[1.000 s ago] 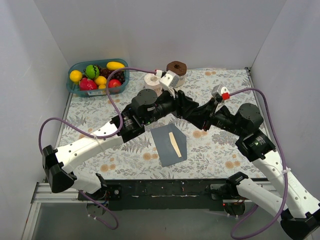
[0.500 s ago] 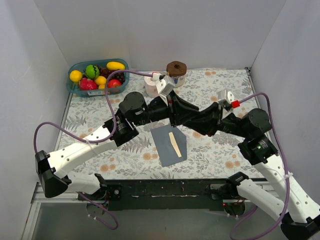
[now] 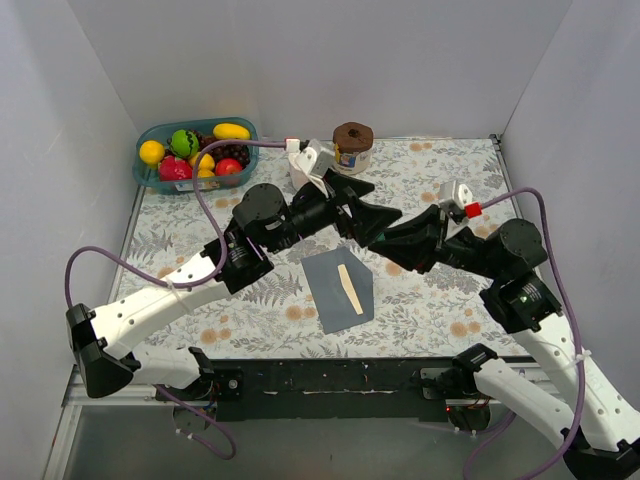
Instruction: Place the letter into the envelope and seal it
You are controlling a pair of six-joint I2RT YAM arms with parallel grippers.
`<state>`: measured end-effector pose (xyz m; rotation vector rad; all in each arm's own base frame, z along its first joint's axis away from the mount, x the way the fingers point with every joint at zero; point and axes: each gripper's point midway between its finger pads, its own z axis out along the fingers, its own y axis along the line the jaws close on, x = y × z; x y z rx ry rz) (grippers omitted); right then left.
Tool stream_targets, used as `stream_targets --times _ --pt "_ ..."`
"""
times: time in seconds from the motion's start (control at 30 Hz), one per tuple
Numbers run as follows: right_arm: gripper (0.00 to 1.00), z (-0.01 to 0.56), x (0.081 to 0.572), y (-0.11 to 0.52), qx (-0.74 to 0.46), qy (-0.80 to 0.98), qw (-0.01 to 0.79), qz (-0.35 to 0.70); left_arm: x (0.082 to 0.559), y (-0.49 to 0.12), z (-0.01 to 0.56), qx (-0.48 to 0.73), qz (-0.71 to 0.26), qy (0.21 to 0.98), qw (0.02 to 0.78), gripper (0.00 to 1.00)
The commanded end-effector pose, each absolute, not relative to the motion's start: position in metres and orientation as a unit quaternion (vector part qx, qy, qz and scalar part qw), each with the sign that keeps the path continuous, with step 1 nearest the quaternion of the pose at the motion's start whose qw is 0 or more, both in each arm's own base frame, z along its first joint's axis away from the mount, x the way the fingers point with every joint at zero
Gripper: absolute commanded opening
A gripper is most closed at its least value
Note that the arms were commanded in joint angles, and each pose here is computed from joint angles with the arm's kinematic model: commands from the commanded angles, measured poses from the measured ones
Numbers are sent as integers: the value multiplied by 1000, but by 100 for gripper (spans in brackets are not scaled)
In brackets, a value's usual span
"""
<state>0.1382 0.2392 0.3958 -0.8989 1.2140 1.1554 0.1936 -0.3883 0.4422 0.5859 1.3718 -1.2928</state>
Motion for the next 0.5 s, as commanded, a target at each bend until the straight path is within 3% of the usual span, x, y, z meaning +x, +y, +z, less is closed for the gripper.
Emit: stream_targets --times 0.0,0.07,0.1,0.23,0.47 --pt "1 402 162 234 -338 552 604 464 228 -350 458 131 -496 604 610 98" --pt "1 400 169 231 -318 567 607 457 233 -346 458 116 -488 610 614 97" --pt "1 400 176 228 -297 577 615 448 238 -343 458 101 -479 614 619 88" --pt "1 401 188 223 -267 596 620 435 249 -351 447 97 -454 647 605 78" --pt "1 393 193 225 -262 613 608 432 245 -365 442 123 -466 648 589 75"
